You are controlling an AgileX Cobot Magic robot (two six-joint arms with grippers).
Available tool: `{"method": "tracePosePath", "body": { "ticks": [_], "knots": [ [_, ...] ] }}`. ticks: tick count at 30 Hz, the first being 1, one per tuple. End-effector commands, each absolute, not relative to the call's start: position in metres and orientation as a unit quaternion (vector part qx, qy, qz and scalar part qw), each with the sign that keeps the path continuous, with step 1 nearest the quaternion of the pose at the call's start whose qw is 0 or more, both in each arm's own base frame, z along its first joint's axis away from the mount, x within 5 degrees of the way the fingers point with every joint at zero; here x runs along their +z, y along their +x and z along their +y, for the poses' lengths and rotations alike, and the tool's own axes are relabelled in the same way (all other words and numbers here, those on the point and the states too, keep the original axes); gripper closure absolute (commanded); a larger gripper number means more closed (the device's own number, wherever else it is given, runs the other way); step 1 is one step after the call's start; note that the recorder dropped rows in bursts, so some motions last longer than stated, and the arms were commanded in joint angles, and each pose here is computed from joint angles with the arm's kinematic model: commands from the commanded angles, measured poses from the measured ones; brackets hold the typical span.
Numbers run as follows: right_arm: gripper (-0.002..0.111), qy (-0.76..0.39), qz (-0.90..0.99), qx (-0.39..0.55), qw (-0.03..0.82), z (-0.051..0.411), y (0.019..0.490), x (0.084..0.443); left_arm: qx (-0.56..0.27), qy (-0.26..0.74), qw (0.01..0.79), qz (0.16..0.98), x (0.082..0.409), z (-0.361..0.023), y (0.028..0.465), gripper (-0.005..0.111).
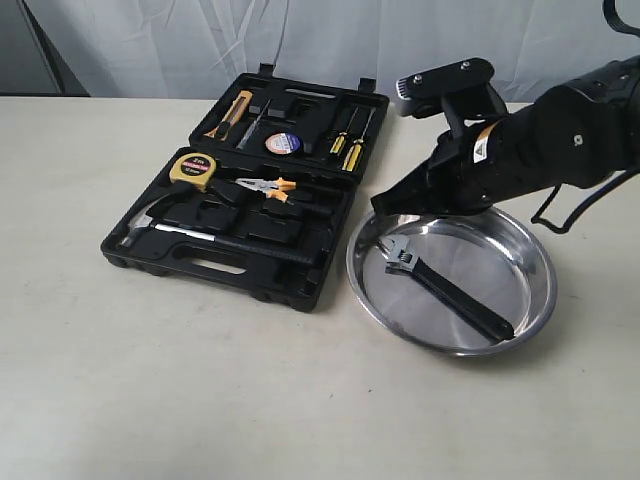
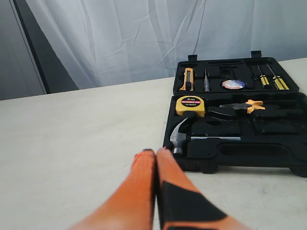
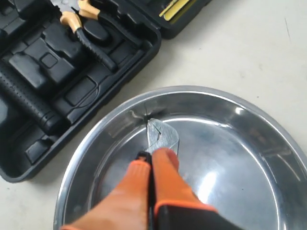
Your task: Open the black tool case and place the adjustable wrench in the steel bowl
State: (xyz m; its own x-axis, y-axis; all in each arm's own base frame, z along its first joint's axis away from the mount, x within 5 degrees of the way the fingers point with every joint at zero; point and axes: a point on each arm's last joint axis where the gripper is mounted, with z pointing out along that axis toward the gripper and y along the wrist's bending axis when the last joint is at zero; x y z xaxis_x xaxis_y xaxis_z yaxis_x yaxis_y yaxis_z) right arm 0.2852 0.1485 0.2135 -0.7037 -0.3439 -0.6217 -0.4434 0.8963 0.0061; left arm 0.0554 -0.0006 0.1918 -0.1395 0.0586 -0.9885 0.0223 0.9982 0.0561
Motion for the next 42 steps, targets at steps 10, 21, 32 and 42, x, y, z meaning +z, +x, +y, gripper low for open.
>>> {"method": "tracePosePath", "body": {
  "ticks": [10, 21, 32, 42],
  "knots": [
    [0.108, -0.254, 0.894, 0.057, 0.365, 0.146, 0.288, 0.224, 0.015, 0.028, 0.654, 0.756, 0.192, -0.001, 0.056, 0.106],
    [0.108, -0.187, 0.842, 0.055, 0.504, 0.091, 0.239, 0.333, 0.015, 0.028, 0.654, 0.756, 0.192, -0.001, 0.056, 0.106],
    [0.108, 0.041, 0.827, 0.054, 0.558, 0.006, 0.154, 0.285, 0.015, 0.028, 0.654, 0.756, 0.192, -0.001, 0.056, 0.106],
    [0.108, 0.086, 0.835, 0.026, 0.543, -0.006, 0.109, 0.198, 0.015, 0.028, 0.654, 0.756, 0.192, -0.001, 0.056, 0.106]
  ]
}}
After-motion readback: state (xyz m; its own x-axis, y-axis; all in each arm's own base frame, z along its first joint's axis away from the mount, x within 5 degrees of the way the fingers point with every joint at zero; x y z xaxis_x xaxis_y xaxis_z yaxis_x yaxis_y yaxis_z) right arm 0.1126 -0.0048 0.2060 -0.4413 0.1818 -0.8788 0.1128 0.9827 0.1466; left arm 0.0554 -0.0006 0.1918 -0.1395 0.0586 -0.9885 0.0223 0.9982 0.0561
